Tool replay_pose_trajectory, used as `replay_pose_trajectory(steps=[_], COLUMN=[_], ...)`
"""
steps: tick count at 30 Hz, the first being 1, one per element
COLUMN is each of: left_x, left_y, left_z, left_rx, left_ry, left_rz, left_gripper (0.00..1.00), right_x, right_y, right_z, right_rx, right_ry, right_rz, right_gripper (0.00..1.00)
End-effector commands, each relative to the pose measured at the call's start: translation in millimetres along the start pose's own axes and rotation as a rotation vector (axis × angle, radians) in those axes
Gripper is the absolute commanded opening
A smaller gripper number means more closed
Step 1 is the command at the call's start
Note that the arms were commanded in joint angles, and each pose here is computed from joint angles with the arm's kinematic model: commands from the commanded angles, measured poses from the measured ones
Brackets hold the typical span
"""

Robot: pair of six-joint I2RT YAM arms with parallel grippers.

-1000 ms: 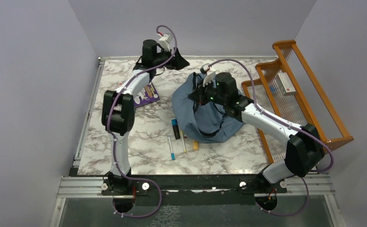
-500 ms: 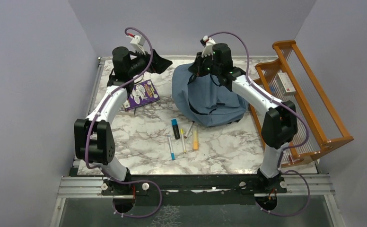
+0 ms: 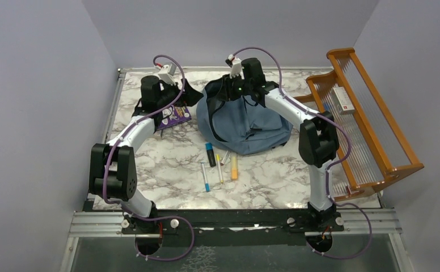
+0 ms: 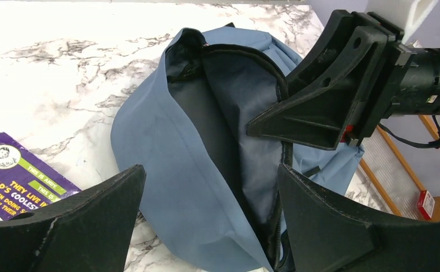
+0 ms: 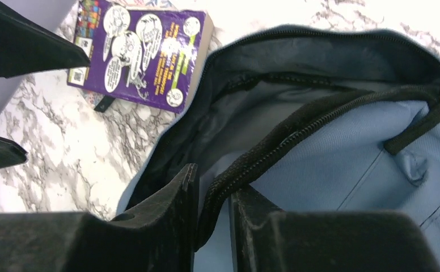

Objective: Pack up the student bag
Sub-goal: Unzip the student bag at the center of the board.

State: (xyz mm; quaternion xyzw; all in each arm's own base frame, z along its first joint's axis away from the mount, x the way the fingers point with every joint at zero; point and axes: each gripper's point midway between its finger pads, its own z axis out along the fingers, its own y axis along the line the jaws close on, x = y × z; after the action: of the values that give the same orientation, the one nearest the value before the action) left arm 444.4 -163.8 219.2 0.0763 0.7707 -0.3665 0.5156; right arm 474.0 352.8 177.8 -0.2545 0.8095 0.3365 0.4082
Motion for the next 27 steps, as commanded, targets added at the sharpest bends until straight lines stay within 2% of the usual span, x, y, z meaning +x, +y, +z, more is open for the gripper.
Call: replay_pose_trajectory(steps=[1,4,6,12,13,14,21,24,27], left_x=[-5,0,4,10,11,14,28,50,71], left_y=[-2,1,5,25,28,28,20,29,42], left_z=[-5,-5,-4,12,18,25,65,76,76], left_rx=[-0.008,-0.016,-0.029,-0.104,-0.113,-0.119,-0.179,-0.266,-0.353], left_ry=[-0.022,-0.014,-0.008,0.047,0.063,0.078,0.144,0.232,0.320], left_rz=[0.024,0.020,0.013,-0.061,-0.068,-0.068,0.032,0.100,0.165], left_gripper=[0.87,0.87,0.87,0.87,0.88,0.93,0.98,0.91,0.73], right_x=[-11,-4,-5,-15,-15,-16,-10,-6,-4], right_y=[9,8,5,-10,-14,-17,-36,-44,-56], right_z=[-10,-11,-15,-38,-43,-47,-68,-75,-86], right_rx=[-0.022,-0.016,0.009,0.104,0.111,0.113,0.093,0.098,0.114], right_ry=[-0.044,-0.045,-0.046,-0.050,-0.046,-0.043,0.026,0.053,0.073], right_rz=[-0.001,0.009,0.009,-0.021,-0.019,-0.015,0.007,0.018,0.023], right_gripper=[0.23,0.08,0.01,0.01,0.01,0.01,0.01,0.01,0.01])
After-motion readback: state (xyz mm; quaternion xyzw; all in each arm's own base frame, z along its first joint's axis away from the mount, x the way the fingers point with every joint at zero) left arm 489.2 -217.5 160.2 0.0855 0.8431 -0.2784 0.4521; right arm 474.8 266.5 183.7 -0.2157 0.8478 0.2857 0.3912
